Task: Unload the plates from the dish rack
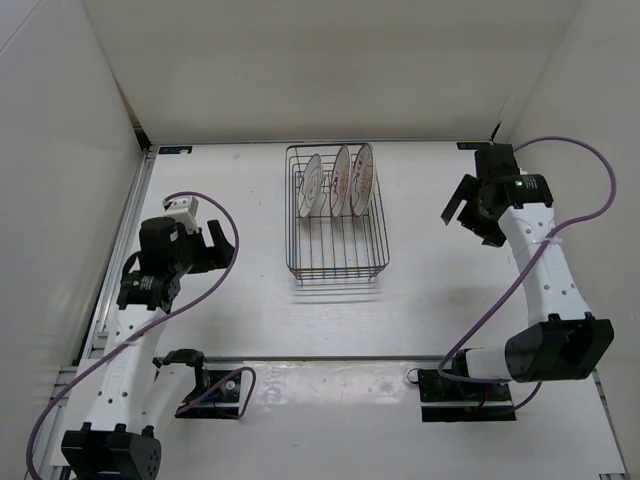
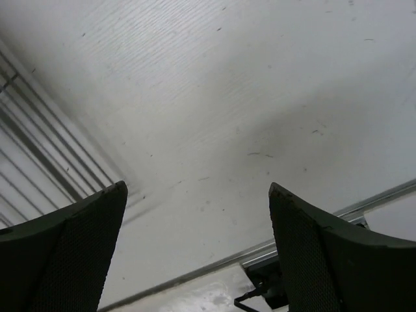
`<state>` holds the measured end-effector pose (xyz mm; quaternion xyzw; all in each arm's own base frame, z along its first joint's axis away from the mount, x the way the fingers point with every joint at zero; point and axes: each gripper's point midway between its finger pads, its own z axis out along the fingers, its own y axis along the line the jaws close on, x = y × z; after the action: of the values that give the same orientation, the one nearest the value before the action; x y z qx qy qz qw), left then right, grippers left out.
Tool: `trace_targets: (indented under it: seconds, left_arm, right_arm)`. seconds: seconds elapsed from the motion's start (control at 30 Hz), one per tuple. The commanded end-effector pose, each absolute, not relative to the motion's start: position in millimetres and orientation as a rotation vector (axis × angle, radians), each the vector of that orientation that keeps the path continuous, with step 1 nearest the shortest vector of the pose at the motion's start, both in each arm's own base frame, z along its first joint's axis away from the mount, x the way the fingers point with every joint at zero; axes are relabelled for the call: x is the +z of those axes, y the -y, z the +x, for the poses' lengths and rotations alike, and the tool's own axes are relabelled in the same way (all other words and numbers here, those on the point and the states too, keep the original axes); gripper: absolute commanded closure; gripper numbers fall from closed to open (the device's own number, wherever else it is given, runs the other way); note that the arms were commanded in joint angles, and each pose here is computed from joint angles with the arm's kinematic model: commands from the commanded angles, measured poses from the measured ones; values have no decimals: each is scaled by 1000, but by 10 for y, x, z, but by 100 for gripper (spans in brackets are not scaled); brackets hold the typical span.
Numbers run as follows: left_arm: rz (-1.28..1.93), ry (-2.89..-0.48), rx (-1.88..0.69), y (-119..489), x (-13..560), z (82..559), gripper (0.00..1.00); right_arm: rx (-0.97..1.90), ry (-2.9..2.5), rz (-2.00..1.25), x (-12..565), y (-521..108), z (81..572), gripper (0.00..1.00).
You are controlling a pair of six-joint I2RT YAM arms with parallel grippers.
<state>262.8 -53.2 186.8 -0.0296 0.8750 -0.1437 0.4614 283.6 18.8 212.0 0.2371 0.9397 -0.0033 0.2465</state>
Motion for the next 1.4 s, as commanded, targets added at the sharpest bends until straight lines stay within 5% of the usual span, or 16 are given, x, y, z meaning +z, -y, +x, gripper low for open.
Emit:
trace_targets:
  seconds: [0.0, 0.17, 0.27, 0.33, 0.43, 0.5, 0.53, 0.6, 0.63, 0.77, 1.17, 1.37]
  left_arm:
    - [-47, -2348, -318, 491, 1867, 2169, 1]
    - [41, -2303, -210, 360, 2052, 2099, 1]
    - [-191, -2382, -73, 111, 1909, 1930, 1]
    - [-786, -2316, 134, -266, 1749, 1714, 1]
    - [-564, -2397, 99, -194, 1680, 1638, 1]
    - [-515, -2370, -8, -57, 1692, 1660, 1]
    - [-494, -2363, -65, 18, 1689, 1667, 1]
    - [-468, -2335, -129, 101, 1629, 1704, 1]
    - [-462, -2317, -181, 166, 1644, 1682, 1]
    - [-508, -2352, -257, 273, 1494, 1602, 1]
    - [-449, -2397, -239, 281, 1426, 1640, 1]
    - [-447, -2418, -252, 319, 1362, 1585, 1]
  right_arm:
    - [-215, -2416, 877, 2280, 134, 2770, 10]
    - [-276, -2449, 777, 2285, 211, 2950, 10]
    - [-1, -2439, 663, 2440, -147, 3417, 10]
    - [287, -2415, 526, 2589, -575, 3556, 10]
    - [535, -2185, 409, 3079, -993, 4102, 10]
    - [459, -2403, 316, 2592, -1224, 4219, 10]
    - [450, -2258, 270, 3207, -1266, 4429, 10]
    - [251, -2324, 168, 2880, -1406, 4661, 10]
    - [256, -2217, 156, 3247, -1457, 4780, 10]
    - [186, -2170, 147, 3169, -1574, 5038, 10]
    - [12, -2279, -4, 2521, -1923, 4936, 14]
    - [-88, -2331, -23, 2146, -2036, 4967, 24]
